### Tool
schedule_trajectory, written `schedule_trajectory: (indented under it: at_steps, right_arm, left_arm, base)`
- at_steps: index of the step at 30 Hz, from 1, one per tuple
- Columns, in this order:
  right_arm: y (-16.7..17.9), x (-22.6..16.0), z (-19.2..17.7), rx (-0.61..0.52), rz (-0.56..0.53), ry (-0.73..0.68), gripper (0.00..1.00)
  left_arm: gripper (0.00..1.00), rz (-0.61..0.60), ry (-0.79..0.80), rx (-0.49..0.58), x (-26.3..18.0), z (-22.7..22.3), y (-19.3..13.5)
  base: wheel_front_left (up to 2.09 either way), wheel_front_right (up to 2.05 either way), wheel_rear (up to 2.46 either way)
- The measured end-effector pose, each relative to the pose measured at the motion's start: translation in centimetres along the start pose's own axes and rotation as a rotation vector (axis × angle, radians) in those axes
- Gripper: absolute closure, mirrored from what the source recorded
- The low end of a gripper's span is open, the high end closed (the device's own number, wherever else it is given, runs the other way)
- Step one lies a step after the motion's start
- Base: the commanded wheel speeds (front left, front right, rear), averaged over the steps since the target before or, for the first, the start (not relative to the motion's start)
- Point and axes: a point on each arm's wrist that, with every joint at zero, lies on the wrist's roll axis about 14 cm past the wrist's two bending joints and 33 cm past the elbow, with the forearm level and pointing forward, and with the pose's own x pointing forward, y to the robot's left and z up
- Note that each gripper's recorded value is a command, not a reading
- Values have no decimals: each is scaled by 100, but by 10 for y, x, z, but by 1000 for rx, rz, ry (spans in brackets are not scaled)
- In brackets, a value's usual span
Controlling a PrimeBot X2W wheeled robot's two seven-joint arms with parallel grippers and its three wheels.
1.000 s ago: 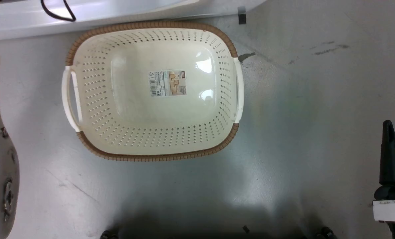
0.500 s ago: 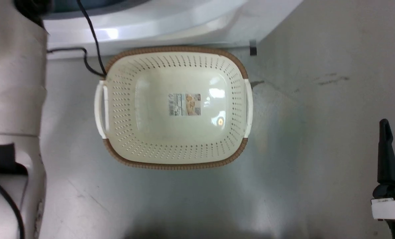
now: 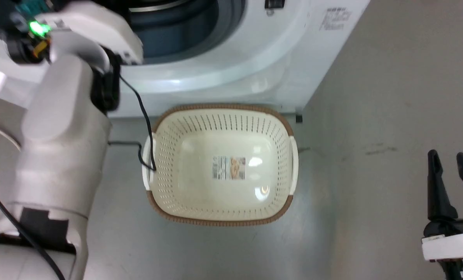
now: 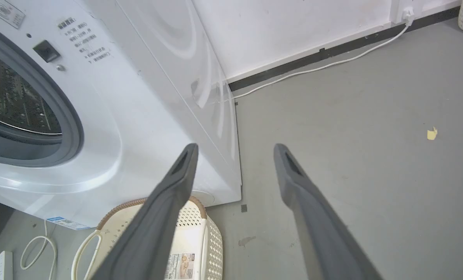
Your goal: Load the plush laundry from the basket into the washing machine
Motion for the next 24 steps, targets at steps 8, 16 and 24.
schedule_trajectory:
  at_steps: [8,16,24]
  right_arm:
    - [22,-14,25,5,38,-59,0]
    - [44,-43,46,4,76,-113,0]
    - [57,-77,63,-26,106,-173,0]
  left_arm:
    - [0,3,-5,-2,-43,18,5]
    - [0,29,-16,-42,-104,28,15]
    - [0,38,-43,-82,-164,32,20]
  base:
    - [0,0,0]
    - [0,0,0]
    - [0,0,0]
